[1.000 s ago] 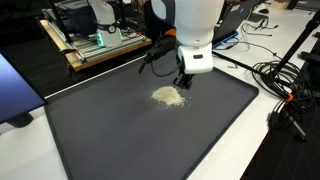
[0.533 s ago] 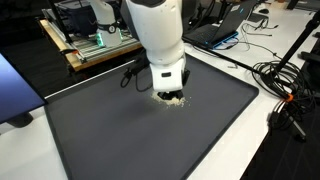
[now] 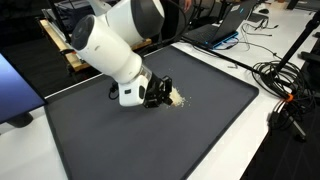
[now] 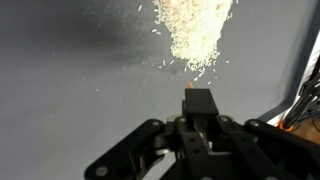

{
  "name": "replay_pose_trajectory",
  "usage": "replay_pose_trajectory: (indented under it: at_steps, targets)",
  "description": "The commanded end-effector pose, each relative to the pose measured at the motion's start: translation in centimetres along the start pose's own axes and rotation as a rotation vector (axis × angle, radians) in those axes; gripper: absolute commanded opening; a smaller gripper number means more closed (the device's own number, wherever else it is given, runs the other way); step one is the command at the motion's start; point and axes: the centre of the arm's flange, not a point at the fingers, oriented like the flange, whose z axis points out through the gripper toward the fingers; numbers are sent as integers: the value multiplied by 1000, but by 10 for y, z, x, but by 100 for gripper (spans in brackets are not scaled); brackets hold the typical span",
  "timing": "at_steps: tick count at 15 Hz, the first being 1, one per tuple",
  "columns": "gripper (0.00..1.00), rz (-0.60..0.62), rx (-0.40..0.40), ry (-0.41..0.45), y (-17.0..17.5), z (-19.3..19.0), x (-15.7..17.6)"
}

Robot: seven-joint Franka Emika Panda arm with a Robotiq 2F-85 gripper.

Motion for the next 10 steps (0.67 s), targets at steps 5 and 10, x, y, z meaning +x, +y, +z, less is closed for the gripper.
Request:
replay_pose_trajectory:
  at_steps: [5, 10]
  targets:
    - [4, 70, 230, 223, 24, -16, -102]
    - [4, 214, 284, 368, 39, -13, -152]
